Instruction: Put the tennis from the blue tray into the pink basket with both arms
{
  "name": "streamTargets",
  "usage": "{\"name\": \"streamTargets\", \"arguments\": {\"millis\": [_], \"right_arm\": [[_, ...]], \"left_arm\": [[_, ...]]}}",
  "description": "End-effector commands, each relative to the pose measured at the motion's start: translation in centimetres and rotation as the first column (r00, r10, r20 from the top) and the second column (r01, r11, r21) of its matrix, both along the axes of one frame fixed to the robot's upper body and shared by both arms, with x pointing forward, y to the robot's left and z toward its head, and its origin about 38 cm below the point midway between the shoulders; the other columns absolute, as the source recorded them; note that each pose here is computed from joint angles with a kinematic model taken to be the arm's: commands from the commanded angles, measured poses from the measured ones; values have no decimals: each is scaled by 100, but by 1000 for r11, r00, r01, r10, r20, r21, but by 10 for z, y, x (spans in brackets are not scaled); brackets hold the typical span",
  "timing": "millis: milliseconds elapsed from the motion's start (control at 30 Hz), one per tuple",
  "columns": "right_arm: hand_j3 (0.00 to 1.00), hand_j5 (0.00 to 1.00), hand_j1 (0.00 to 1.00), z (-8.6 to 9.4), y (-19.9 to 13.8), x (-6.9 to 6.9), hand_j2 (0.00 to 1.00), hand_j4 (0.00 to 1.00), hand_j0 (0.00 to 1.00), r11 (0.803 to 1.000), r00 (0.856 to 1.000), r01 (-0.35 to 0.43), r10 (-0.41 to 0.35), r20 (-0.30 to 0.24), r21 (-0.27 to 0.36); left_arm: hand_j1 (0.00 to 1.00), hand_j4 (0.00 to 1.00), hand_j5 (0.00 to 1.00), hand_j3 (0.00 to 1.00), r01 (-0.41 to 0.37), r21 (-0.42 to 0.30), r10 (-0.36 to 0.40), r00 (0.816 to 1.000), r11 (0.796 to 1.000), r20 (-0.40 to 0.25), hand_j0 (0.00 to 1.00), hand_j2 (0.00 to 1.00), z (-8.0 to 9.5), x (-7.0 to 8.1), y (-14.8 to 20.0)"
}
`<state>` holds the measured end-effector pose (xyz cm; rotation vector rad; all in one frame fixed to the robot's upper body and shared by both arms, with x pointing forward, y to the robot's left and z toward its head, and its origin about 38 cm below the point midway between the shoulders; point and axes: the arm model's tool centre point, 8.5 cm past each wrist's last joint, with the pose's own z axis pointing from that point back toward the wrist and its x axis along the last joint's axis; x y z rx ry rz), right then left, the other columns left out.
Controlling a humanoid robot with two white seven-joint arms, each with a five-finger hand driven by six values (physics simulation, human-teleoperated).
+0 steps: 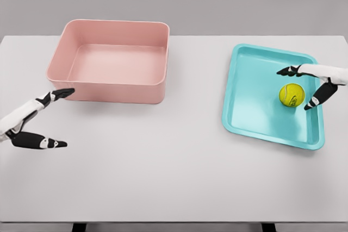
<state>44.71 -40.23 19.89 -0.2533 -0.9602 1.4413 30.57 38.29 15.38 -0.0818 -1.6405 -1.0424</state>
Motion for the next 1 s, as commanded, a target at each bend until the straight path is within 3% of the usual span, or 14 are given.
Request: {"name": "streamTargets", "arguments": {"millis": [0, 100, 200, 567, 700, 967], "right_arm": [[98, 98, 98, -3, -1, 0, 98, 98, 98, 1000, 1000, 3, -3, -8, 2], [98, 98, 98, -6, -3, 2, 98, 98, 98, 1000, 1000, 11, -12, -8, -11], [98, 98, 98, -14, -2, 2, 98, 98, 98, 1000, 1000, 10, -11, -23, -18], [98, 98, 98, -16, -9, 3, 98, 98, 98, 1000, 1000, 11, -11, -20, -20], [90, 90, 90, -16, -7, 3, 90, 90, 90, 1000, 1000, 6, -6, -20, -17], [88, 88, 88, -24, 2, 4, 88, 88, 88, 1000, 999, -12, 11, -33, -15]], "left_arm": [[100, 100, 100, 100, -2, -10, 1, 999, 1000, -36, 100, 100, -10, -5, -1], [100, 100, 100, 100, -25, -61, 24, 999, 998, -26, 100, 100, -17, 1, -7], [100, 100, 100, 100, -27, -59, 25, 999, 998, -25, 100, 100, -16, 2, -6], [100, 100, 100, 100, -42, -57, 40, 998, 997, -38, 100, 100, -22, -1, -3], [100, 100, 100, 100, -40, -67, 38, 999, 997, -34, 100, 100, -24, 0, -7], [100, 100, 100, 100, -40, -66, 37, 999, 997, -34, 100, 100, -24, 0, -7]]}}
